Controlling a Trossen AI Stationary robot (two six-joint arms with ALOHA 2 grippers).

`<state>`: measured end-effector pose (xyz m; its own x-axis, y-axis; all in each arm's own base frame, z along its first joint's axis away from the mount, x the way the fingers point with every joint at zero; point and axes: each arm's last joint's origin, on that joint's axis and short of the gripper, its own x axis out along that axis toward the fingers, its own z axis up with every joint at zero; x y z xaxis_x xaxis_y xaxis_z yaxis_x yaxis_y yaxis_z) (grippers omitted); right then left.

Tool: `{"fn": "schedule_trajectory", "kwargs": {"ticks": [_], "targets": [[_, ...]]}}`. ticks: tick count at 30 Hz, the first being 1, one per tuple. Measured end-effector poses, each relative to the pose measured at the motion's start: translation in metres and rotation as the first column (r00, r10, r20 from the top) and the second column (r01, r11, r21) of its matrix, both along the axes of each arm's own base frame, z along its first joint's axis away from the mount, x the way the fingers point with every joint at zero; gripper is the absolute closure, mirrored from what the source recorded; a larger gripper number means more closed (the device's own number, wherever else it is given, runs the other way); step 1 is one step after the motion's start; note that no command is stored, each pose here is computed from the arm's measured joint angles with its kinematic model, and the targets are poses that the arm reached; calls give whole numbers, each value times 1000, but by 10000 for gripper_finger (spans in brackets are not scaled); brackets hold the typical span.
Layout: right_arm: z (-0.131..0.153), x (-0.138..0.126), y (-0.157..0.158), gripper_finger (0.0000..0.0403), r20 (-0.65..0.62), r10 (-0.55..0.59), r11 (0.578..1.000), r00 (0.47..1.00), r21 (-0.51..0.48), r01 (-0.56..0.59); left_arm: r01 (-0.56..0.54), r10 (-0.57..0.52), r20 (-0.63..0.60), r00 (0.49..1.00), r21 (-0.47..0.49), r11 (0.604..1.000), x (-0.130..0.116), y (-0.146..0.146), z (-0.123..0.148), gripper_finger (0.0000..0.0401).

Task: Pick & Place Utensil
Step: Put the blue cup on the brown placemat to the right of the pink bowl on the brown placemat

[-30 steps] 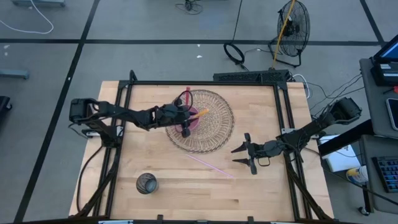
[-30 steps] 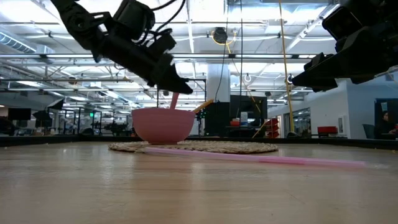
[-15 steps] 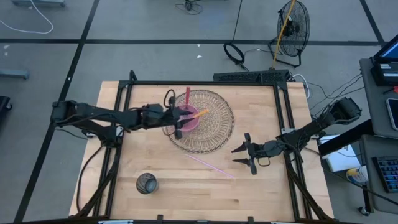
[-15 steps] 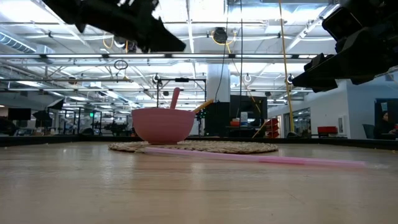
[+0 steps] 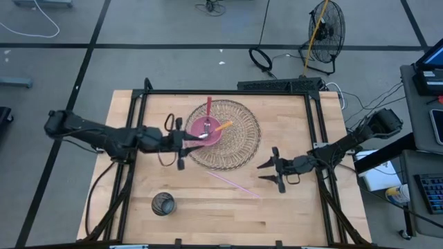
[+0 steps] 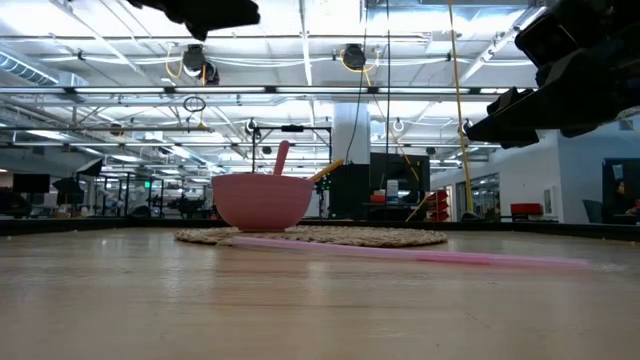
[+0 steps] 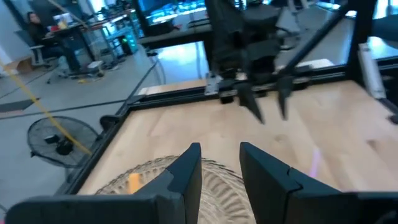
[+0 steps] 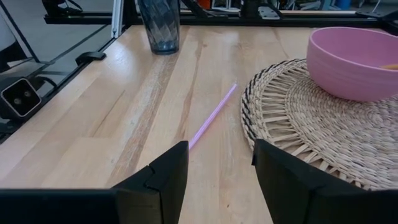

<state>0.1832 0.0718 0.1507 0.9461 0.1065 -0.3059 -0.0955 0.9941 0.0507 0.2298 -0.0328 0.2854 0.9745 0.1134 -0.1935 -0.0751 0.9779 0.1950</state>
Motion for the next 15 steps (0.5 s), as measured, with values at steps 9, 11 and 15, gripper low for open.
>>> {"fn": "schedule_trajectory", "kwargs": {"ticks": [9,11,15], "targets": [[0,2,-5,232,1,-26,1000,1000,1,26,134,-140,-78,987,-80,988,-20,-35,-3,286],[1,2,-6,232,6,-29,1000,1000,4,29,153,-163,-96,982,-101,983,-23,-43,-5,286],[1,3,-6,232,9,-32,999,999,5,32,132,-147,-140,979,-107,985,-32,-57,-10,286]]}}
